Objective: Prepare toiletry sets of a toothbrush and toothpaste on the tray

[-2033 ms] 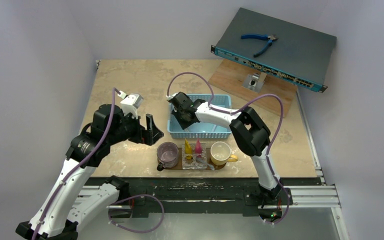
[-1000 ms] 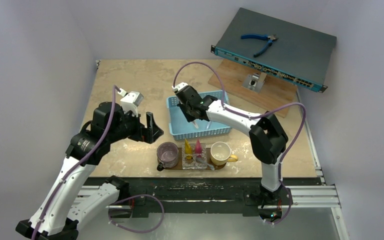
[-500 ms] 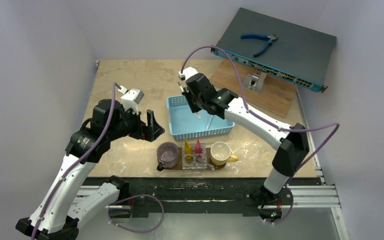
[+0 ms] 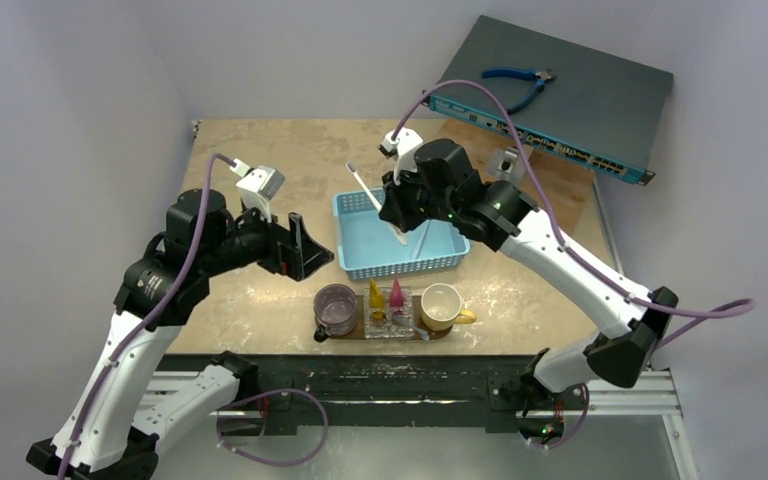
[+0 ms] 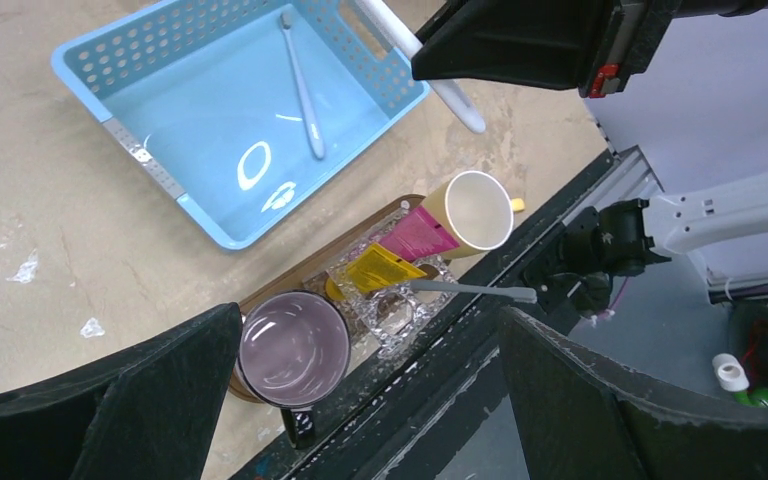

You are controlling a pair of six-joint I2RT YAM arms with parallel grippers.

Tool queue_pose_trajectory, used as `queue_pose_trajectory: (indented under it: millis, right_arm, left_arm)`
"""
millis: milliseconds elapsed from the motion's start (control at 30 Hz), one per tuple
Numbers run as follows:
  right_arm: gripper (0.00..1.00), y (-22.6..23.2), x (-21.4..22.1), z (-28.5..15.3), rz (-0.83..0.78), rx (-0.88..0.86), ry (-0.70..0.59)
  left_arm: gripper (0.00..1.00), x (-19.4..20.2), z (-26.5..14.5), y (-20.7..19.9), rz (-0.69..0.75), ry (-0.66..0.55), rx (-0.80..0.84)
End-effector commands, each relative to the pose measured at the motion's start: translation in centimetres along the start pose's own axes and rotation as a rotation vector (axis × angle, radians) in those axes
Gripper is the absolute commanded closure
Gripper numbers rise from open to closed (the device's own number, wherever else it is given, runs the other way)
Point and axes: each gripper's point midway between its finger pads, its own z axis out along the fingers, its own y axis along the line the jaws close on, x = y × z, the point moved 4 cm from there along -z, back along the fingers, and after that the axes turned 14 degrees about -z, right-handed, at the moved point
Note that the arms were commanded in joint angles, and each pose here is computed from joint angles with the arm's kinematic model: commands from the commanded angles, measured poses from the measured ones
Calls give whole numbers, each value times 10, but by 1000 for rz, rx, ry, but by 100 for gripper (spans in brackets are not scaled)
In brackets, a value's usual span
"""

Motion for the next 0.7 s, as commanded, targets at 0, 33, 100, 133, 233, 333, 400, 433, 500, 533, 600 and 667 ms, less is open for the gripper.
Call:
queue_pose_trajectory:
  millis: [0,33,100,133,233,333,400,433,500,533,600,667]
  right_arm:
    - [100,20,-2,-26,-14,-152,-52]
    - [100,23,-3,-31,-15,-176,-60]
    - [100,33,-4,-41,-19,-245,-86]
    - [100,36,-4,-46,-22,-272,-98]
    - [100,48,-3,-60,-30,-362,-136]
    - [100,62,-1,-75,-44,-463,-178]
    - [100,70,1,-86,-55,-533,-207]
    - [100,75,3,-92,-67,-577,-220]
    - [100,80,9,-98,-89,-619,-232]
    - [100,84,12,-102,-96,-651,-237]
    - [100,90,15,-109,-112,-712,-253]
    - [100,96,16,-116,-120,-766,-272]
  left_arm:
    - [0,-7,-15,-28,20,-2,135]
    - [1,-7,-17,-31,22,1,149]
    - [1,-7,-21,-37,29,4,179]
    - [1,-7,-23,-40,32,7,195]
    - [1,-6,-31,-49,45,14,243]
    - [2,-5,-39,-60,57,23,306]
    - [3,-4,-45,-68,65,35,349]
    - [3,-3,-48,-72,71,41,373]
    - [3,-2,-55,-79,85,48,420]
    - [4,-1,-57,-82,91,52,440]
    - [4,0,-62,-87,99,65,472]
    - [5,2,-66,-91,107,77,498]
